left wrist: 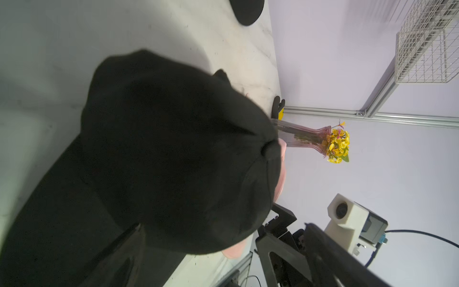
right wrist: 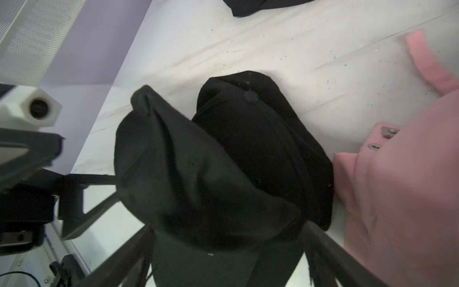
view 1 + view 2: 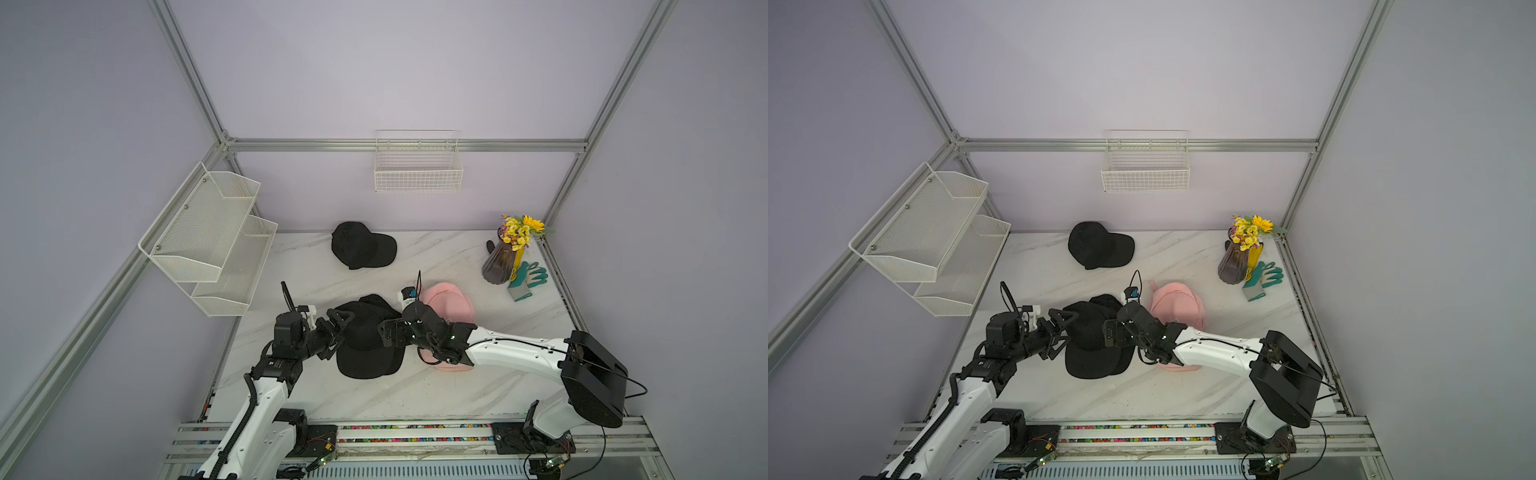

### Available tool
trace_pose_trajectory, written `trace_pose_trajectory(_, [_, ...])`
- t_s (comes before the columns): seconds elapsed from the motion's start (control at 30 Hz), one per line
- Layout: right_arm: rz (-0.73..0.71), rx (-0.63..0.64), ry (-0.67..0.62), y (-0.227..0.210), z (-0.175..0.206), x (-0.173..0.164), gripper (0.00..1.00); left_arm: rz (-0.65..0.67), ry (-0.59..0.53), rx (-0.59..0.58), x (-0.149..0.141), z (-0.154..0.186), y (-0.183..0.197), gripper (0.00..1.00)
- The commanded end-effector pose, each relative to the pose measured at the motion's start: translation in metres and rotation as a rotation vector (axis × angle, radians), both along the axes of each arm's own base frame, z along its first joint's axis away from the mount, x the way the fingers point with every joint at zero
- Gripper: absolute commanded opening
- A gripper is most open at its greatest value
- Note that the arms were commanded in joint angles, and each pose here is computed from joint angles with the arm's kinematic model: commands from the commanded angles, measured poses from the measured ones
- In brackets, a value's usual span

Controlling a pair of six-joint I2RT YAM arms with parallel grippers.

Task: Stack the baseball caps by color
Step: Place the baseball cap on the baseball cap.

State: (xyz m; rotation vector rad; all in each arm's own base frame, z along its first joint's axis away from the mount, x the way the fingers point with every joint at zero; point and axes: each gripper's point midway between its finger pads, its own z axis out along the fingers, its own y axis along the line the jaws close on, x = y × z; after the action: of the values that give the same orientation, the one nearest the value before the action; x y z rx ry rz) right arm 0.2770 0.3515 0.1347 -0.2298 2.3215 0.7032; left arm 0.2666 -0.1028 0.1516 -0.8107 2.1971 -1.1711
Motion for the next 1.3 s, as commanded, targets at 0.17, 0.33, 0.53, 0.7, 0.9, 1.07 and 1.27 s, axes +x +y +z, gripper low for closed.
trace_pose_trajectory(0.17, [0.004, -0.011, 0.054, -0.018, -0.012, 0.016, 0.97, 0.079, -0.027, 0.415, 0.018, 0.0, 0.05, 1.0])
trace_pose_trajectory(0.33, [0.02, -0.006, 0.092, -0.011, -0.03, 0.019, 0.94, 0.04, -0.036, 0.253, 0.035, -0.013, 0.027, 1.0])
trace_pose_trajectory(0.53, [0.001, -0.013, 0.136, -0.008, -0.052, 0.02, 0.67, 0.038, -0.004, 0.146, 0.029, -0.031, 0.015, 0.98])
trace_pose_trajectory(0.7, [0.035, 0.009, 0.16, 0.0, -0.062, 0.017, 0.42, -0.002, -0.048, 0.056, 0.023, -0.033, -0.002, 0.78])
trace_pose_trajectory(0.9, [0.071, 0.041, 0.154, 0.007, -0.056, 0.014, 0.22, -0.024, -0.032, 0.038, 0.021, -0.038, -0.013, 0.59])
trace_pose_trajectory(1.07, [0.083, 0.079, 0.123, 0.008, -0.036, 0.013, 0.14, -0.033, -0.065, 0.043, 0.022, -0.025, -0.017, 0.48])
trace_pose_trajectory(1.27, [0.101, 0.114, 0.111, 0.009, -0.021, 0.008, 0.02, -0.041, -0.088, 0.066, 0.019, -0.013, -0.017, 0.24])
